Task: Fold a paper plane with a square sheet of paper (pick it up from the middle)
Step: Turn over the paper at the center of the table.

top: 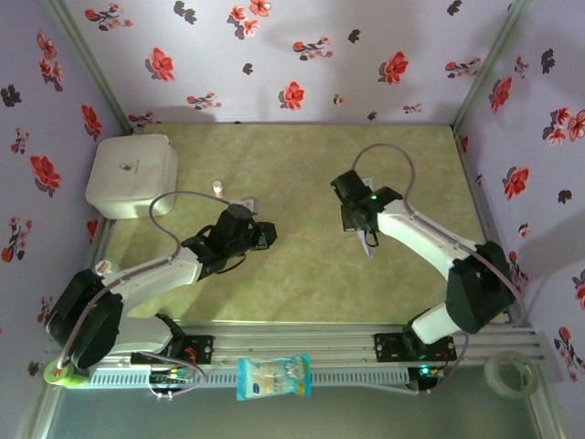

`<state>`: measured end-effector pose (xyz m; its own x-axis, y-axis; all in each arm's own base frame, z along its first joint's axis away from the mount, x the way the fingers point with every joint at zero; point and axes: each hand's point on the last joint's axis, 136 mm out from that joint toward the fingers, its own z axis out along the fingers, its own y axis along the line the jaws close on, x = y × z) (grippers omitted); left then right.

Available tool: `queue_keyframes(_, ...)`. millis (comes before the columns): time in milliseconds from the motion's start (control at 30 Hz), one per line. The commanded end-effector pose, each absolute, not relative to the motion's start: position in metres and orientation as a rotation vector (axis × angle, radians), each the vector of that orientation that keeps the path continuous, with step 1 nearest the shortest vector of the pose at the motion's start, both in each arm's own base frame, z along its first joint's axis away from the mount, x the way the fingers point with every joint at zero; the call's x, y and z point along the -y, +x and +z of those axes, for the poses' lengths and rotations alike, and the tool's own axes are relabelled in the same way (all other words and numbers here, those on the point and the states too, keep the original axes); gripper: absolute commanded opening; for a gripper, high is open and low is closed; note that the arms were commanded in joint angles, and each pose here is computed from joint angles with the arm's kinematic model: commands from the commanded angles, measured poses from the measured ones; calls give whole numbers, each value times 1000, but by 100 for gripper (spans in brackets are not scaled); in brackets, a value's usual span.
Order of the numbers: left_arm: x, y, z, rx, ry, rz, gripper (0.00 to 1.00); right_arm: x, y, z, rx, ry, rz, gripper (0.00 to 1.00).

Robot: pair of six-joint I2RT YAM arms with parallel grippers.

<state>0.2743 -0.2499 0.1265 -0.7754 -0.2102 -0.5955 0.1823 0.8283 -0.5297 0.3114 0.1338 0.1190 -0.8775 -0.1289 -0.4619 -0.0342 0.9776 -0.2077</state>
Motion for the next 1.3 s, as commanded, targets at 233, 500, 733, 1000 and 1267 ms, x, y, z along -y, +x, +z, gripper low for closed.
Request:
queue_keyframes(233, 177, 269, 138, -2238, -261, -523, 28, -227, 304, 64, -2690, -425, -466, 3)
queue_keyframes(500, 160, 262, 141, -2207, -310, -497, 30, -321, 288, 43, -2833, -480, 17, 18)
queue_keyframes(733, 171, 266, 141, -2224, -279, -521, 33, -343, 278, 75, -2819, -337, 697, 44)
queue_keyframes(1000, 237, 272, 107, -2467, -53, -641, 35, -258, 290, 81, -2682, 97, 1065, 29)
queue_keyframes(1267, 288, 280, 79, -2563, -42, -853, 36, -239, 286, 59, -2671, 255, 1258, 7)
